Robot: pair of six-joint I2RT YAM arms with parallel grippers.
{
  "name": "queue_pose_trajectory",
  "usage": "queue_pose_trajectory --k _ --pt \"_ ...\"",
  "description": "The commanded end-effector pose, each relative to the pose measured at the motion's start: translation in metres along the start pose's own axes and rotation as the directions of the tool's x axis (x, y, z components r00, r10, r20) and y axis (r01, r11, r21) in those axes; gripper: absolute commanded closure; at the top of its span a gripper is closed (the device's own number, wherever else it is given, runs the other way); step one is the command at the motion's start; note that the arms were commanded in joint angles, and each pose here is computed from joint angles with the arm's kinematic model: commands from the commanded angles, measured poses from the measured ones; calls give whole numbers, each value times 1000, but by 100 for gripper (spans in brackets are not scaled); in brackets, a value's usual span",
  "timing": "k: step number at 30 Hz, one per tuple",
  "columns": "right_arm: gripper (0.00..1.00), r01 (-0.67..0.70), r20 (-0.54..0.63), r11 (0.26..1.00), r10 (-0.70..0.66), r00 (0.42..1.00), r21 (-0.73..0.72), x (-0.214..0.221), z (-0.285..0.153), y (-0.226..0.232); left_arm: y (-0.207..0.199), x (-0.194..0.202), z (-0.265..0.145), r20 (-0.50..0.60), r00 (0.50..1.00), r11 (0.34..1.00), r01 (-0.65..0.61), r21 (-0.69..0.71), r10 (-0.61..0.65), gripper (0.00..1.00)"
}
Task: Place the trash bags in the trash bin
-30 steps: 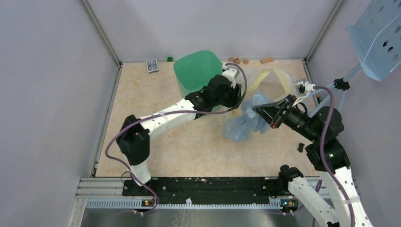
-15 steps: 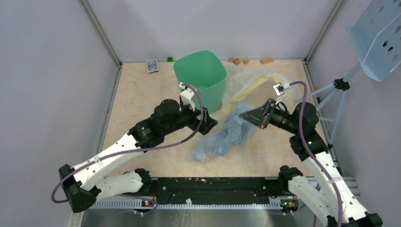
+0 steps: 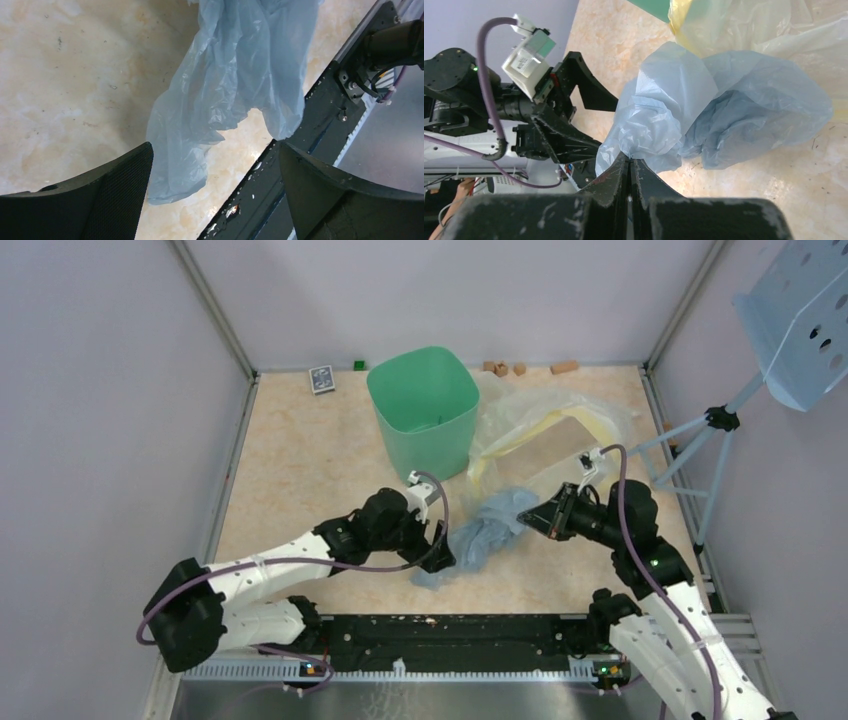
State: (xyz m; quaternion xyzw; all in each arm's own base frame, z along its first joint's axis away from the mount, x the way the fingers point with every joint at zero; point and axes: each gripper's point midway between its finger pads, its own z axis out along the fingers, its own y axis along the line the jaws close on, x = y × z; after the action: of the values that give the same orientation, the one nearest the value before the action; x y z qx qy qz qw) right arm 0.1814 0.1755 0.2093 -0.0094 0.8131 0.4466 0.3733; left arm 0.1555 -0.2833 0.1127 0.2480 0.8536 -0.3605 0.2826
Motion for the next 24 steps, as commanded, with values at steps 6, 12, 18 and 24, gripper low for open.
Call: queue_pose_trajectory --k 6,12,18,24 --pt "100 24 43 999 -25 999 35 -9 -4 -2 28 24 32 -43 997 993 53 -106 -58 11" --pt "100 121 145 986 -137 980 115 -45 -19 7 61 54 41 -40 991 968 115 -225 -127 35" --pt "100 -18 437 876 -223 871 483 -122 -86 -14 107 78 29 -31 972 855 191 -482 -234 100" --pt "100 -222 646 774 -294 704 593 -156 -145 -29 118 70 0 62 964 787 247 -566 -258 100"
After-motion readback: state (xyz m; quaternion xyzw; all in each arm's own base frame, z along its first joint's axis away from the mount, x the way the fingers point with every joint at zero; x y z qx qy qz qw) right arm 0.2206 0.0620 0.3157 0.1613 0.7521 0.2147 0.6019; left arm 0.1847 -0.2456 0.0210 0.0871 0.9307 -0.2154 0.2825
